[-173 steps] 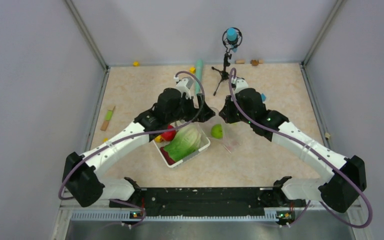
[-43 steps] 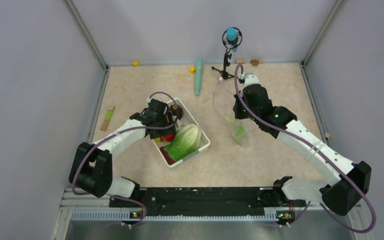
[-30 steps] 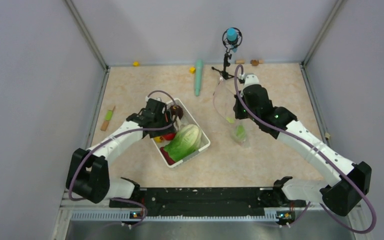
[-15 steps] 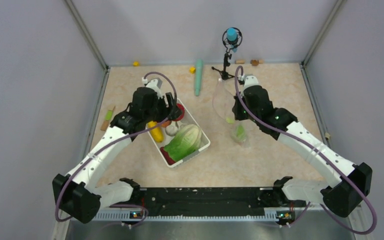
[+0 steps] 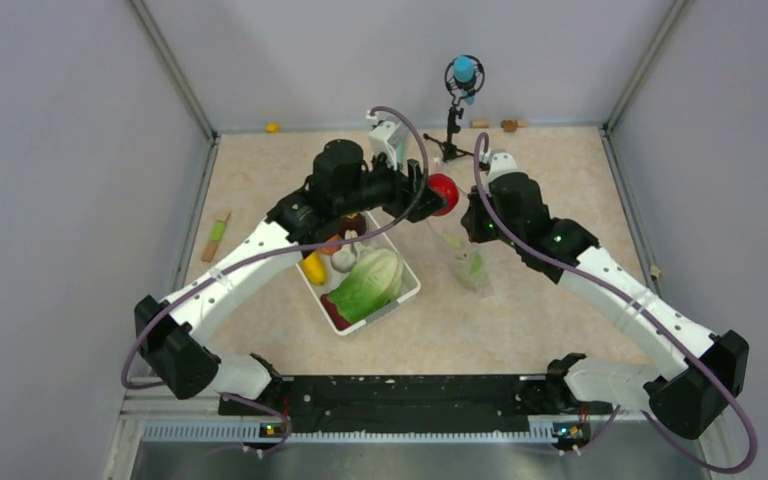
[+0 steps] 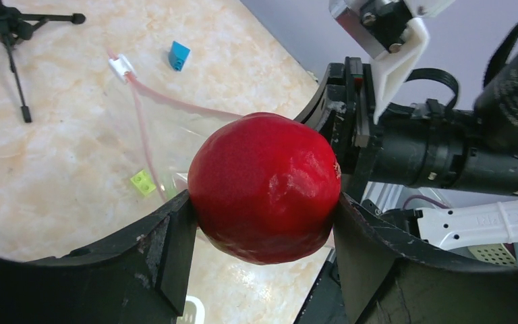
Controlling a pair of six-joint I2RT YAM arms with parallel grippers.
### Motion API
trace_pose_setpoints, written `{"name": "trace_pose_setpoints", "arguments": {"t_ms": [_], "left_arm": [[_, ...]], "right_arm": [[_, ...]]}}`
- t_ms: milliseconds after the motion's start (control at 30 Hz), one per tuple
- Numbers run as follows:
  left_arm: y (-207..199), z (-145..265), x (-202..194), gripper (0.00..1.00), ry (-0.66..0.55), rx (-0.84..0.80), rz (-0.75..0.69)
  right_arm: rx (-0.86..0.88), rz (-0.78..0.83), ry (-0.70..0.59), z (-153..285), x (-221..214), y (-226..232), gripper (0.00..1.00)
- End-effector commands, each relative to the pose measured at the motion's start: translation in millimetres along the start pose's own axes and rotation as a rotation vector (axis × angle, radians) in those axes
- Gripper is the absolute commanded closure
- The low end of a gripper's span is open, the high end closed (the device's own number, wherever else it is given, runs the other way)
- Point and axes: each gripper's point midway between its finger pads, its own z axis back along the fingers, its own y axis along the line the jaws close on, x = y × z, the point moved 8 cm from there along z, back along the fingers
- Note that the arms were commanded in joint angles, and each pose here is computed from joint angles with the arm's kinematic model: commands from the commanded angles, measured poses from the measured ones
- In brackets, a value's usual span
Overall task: Place the food in the zip-top bag and seal the zipper
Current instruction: Place the fake fruit in the zipper food storage bag.
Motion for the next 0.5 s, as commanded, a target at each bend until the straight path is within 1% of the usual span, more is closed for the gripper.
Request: {"name": "trace_pose_setpoints", "arguments": {"t_ms": [0, 133, 200, 267, 367, 400, 433, 467], "left_arm": [[-10.5, -19.0, 15.1, 0.84, -0.034, -0.077, -0.054], [-3.3, -32.9, 9.6, 0.83, 0.007, -0.029, -0.045], [0.7, -36.5, 6.2, 0.77, 0.019, -0.008, -0.042], [2.4, -37.5, 5.6, 0.61, 0.024, 0.003, -0.04], [0.7, -36.9, 7.0, 0.42, 0.022, 0.001, -0.045], [0.2, -36.8, 7.4, 0.33, 0.021, 0.0, -0.045], [-0.5, -36.8, 7.3, 0.26, 0.021, -0.002, -0.044], [-1.5, -37.1, 7.0, 0.21, 0.023, -0.006, -0.044]], "right_arm": [[0.035, -0.025, -0.067, 5.2, 12.7, 2.4, 1.0], [0.032, -0.021, -0.072, 5.5, 13.4, 2.0, 1.0], [0.028, -0.021, -0.073, 5.6, 13.4, 1.5, 1.0], [0.027, -0.019, -0.073, 5.4, 13.8, 1.5, 1.0], [0.027, -0.018, -0.069, 4.3, 13.5, 1.6, 1.0], [0.026, -0.017, -0.067, 3.7, 13.0, 1.3, 1.0], [0.026, -0.016, -0.068, 3.9, 13.3, 1.5, 1.0], [0.026, -0.016, -0.068, 4.0, 13.4, 1.6, 1.0]]}}
